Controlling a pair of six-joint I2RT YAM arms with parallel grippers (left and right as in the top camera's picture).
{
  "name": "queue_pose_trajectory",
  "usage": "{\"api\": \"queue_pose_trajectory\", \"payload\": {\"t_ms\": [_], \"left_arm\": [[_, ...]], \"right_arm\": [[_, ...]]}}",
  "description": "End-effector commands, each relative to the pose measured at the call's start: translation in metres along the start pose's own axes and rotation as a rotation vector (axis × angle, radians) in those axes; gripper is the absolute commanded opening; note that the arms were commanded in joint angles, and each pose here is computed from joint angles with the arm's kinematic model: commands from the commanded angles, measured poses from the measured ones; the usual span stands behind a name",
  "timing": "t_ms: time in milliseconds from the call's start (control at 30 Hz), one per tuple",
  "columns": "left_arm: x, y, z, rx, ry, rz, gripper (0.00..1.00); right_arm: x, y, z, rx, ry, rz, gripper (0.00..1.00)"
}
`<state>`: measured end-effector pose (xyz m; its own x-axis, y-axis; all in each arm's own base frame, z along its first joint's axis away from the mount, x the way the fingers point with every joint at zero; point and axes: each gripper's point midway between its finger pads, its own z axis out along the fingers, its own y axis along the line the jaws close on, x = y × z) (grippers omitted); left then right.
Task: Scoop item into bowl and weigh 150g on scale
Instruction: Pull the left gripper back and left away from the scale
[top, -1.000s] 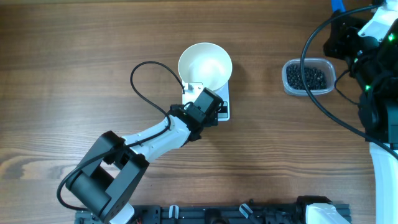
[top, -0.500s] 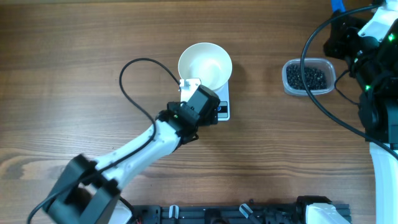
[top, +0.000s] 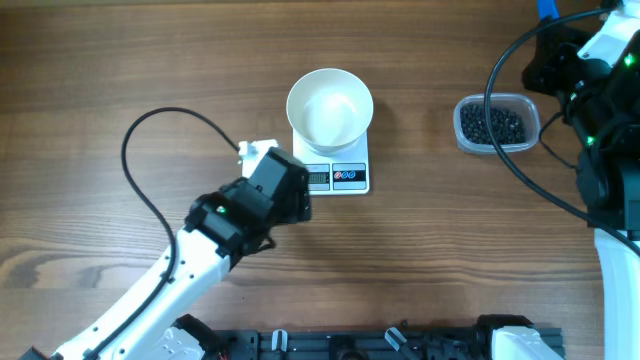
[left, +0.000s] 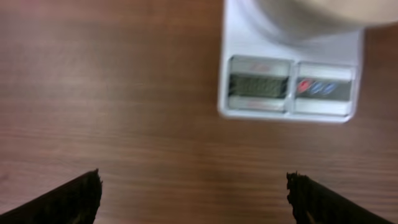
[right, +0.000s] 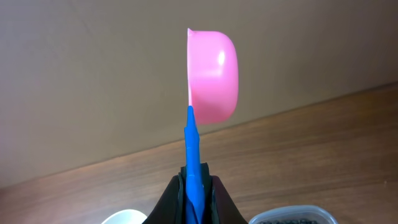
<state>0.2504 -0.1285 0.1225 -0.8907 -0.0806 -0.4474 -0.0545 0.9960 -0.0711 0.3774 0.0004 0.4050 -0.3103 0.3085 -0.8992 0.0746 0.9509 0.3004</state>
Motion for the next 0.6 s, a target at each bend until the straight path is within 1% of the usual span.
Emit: {"api": "queue_pose_trajectory", "payload": {"t_ms": [0, 100, 167, 333, 433, 567], "left_arm": [[0.010, 0.000, -0.001, 0.080, 0.085, 0.084, 1.00], [0.009, -0.004, -0.001, 0.168, 0.119, 0.083, 1.00], [0.004, 0.003, 0.000, 0.189, 0.130, 0.046, 1.00], [-0.014, 0.042, 0.006, 0.134, 0.110, -0.101, 1.00], [-0.020, 0.056, 0.008, 0.114, 0.099, -0.149, 1.00], [-0.031, 0.061, 0.008, 0.115, 0.058, -0.174, 1.00]], "right_arm": [[-0.012, -0.002, -0.003, 0.023, -0.032, -0.020, 0.04], [-0.012, -0.002, -0.003, 0.023, -0.034, -0.023, 0.04], [-0.012, -0.002, -0.003, 0.023, -0.033, -0.041, 0.04], [-0.016, -0.017, -0.003, 0.108, -0.057, -0.045, 0.04], [-0.018, -0.024, -0.002, 0.152, -0.066, -0.045, 0.04], [-0.015, -0.026, 0.002, 0.158, -0.052, -0.087, 0.04]]}}
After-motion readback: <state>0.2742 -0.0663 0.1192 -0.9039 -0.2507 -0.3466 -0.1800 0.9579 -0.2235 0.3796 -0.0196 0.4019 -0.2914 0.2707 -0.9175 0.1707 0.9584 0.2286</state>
